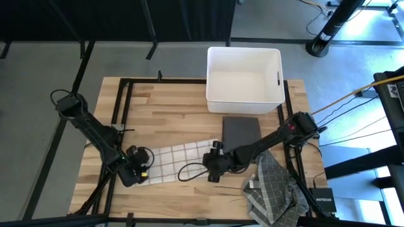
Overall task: Fold towel
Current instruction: Fold the white towel
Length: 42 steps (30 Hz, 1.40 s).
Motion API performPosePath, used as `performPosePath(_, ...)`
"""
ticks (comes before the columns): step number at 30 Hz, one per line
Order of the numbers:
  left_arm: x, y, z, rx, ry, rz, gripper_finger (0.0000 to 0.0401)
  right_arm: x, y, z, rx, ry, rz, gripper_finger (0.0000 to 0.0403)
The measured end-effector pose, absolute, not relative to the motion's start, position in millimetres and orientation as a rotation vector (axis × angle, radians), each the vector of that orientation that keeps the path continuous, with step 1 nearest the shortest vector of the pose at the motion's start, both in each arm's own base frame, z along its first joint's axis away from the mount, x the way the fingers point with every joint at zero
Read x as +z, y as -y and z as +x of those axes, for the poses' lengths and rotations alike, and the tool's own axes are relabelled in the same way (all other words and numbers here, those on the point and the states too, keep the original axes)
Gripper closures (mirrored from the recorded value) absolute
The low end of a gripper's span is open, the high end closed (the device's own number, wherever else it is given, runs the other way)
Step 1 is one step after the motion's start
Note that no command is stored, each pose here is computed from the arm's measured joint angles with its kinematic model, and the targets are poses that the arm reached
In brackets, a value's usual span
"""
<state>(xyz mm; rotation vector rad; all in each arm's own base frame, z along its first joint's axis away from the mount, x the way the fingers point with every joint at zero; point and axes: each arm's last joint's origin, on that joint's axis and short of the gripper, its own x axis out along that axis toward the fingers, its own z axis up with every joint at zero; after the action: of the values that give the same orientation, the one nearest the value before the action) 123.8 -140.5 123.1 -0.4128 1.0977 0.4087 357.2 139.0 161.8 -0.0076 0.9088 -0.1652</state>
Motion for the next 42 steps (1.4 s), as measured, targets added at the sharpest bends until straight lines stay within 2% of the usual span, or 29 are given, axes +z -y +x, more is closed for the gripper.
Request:
performPosePath(5, 152, 149, 121, 0.391, -1.169, -0.431, 0.0254, 192, -142, 353, -0.266, -0.963, 0.167, 0.0194)
performPosePath(7, 167, 153, 126, 0.374, -1.074, -0.435, 0.0254, 197, -145, 349, -0.291, -0.993, 0.222, 0.0194)
performPosePath(13, 183, 160, 146, 0.295, -0.710, -0.264, 0.0254, 184, -148, 340, -0.385, -1.016, 0.407, 0.0194)
performPosePath(20, 168, 158, 164, 0.236, -0.642, -0.123, 0.0254, 154, -134, 330, -0.487, -1.042, 0.547, 0.0194)
performPosePath(26, 149, 147, 171, 0.288, -0.663, -0.074, 0.0254, 151, -124, 345, -0.402, -0.936, 0.681, 0.0194)
performPosePath(30, 141, 146, 176, 0.319, -0.671, -0.081, 0.0254, 150, -122, 345, -0.423, -0.930, 0.710, 0.0190)
performPosePath(36, 132, 148, 180, 0.321, -0.684, -0.079, 0.0254, 139, -121, 337, -0.507, -1.037, 0.739, 0.0146)
performPosePath(42, 130, 149, 182, 0.315, -0.690, -0.077, 0.0254, 126, -126, 351, -0.476, -0.953, 0.756, 0.0112)
